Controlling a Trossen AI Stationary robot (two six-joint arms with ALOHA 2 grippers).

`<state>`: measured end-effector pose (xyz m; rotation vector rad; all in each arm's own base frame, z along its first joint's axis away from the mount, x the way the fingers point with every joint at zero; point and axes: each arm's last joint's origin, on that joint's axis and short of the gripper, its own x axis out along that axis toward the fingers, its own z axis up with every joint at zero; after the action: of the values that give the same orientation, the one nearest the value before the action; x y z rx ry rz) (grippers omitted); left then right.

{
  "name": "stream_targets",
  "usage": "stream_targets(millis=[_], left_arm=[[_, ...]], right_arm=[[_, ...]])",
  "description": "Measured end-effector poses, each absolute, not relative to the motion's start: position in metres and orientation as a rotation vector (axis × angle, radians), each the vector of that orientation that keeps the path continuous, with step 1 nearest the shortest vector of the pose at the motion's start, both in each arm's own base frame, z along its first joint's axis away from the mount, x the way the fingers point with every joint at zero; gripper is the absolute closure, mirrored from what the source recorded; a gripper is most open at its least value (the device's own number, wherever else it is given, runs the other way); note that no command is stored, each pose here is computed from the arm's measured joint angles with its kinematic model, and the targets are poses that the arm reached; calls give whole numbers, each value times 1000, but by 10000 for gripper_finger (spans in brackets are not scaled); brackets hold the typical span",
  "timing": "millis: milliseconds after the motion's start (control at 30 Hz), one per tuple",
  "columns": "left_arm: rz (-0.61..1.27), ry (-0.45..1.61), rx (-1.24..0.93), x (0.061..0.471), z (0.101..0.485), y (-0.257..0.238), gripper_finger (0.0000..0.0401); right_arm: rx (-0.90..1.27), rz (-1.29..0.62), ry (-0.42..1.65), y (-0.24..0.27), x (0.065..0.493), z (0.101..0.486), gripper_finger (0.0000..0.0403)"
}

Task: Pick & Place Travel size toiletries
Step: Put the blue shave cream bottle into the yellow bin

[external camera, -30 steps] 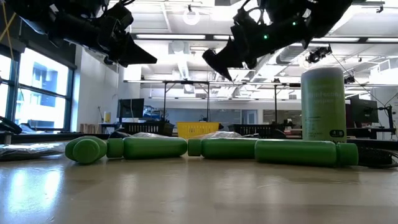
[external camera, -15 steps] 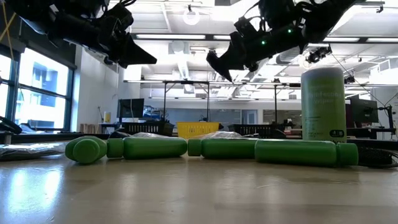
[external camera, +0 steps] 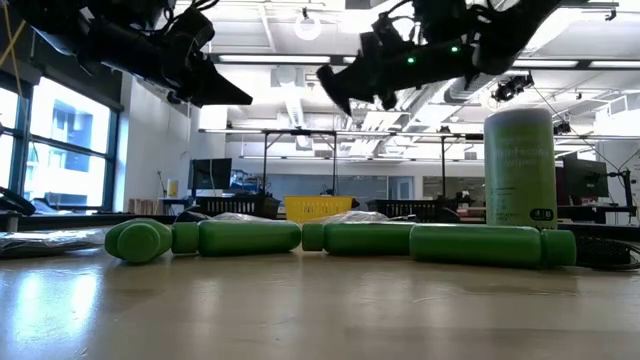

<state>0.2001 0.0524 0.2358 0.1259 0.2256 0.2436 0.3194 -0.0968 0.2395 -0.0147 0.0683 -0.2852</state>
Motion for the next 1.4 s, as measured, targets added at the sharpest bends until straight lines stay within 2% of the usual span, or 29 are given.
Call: stream_targets(millis=[367,500,667,967,1133,1400], left_arm=[[242,225,114,200,236,52,400],[243,225,99,200,236,52,400],[242,225,99,200,236,52,400],[248,225,99,200,236,52,400],[250,224,98,200,236,52,400],[251,224,97,200,236,52,400]], right_arm=[[14,-307,227,-125,367,241,302],[59,-323,295,-136,376,227,302],[113,-336,402,-142,380,207,302],[110,-384,487,-145,375,200,302],[120,-390,542,-149,377,182,302],[101,-360,548,-150,381,170,302]])
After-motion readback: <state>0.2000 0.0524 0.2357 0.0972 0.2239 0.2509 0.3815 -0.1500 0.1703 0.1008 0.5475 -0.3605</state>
